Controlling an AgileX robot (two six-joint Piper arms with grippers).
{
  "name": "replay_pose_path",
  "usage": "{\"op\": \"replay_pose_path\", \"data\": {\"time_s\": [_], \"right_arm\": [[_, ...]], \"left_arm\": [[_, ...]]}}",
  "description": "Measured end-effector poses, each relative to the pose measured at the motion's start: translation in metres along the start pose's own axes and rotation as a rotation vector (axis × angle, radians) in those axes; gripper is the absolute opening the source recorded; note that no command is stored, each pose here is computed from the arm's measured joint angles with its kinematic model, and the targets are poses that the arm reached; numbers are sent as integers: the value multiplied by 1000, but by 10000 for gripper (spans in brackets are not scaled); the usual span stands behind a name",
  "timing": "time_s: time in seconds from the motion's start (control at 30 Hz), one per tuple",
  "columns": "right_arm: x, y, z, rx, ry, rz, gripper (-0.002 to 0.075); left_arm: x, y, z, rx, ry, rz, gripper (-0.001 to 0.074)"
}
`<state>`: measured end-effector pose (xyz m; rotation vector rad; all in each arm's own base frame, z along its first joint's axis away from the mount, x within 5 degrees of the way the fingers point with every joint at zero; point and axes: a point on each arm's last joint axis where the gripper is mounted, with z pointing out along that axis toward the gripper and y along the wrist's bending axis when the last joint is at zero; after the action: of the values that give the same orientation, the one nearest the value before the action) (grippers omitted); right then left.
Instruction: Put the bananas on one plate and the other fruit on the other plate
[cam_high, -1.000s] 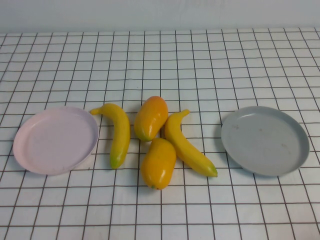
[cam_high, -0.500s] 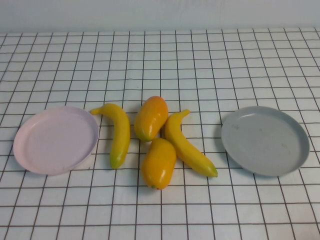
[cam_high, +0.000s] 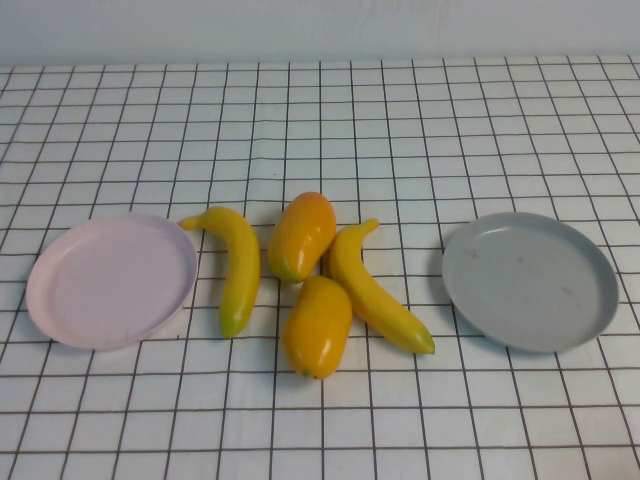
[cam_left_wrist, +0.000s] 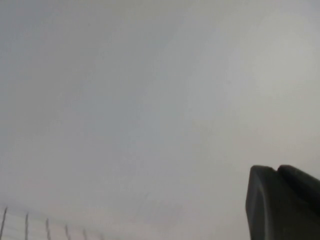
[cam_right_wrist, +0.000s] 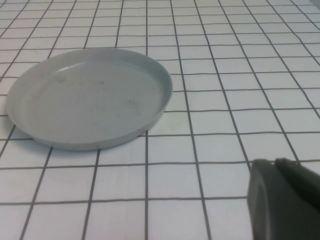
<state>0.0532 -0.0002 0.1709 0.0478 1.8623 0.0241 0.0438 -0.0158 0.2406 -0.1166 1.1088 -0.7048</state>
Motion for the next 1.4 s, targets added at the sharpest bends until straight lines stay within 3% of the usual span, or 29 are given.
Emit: {"op": "replay_pose_path", "data": {"time_s": [0.07, 0.23, 0.47, 0.63, 0.83, 1.1, 1.2, 1.4], "right_arm": [[0, 0, 0, 0, 0, 0, -17], [0, 0, 0, 0, 0, 0, -17], [0, 0, 0, 0, 0, 0, -16], [0, 0, 0, 0, 0, 0, -16], [0, 0, 0, 0, 0, 0, -17], [0, 0, 0, 0, 0, 0, -17], [0, 0, 0, 0, 0, 0, -16], [0, 0, 0, 0, 0, 0, -17]], "left_arm": [[5, 3, 0, -39, 77, 9, -4], [-10, 7, 12, -281, 303, 75, -4], [-47, -6, 70, -345, 446, 292, -4], [-44, -4, 108, -383, 654, 354, -4], [-6, -5, 136, -293, 901, 359, -4], [51, -21, 175, -18, 1216, 396, 19], [70, -26, 193, 40, 1304, 401, 137], [110, -40, 225, 113, 1499, 381, 589]]}}
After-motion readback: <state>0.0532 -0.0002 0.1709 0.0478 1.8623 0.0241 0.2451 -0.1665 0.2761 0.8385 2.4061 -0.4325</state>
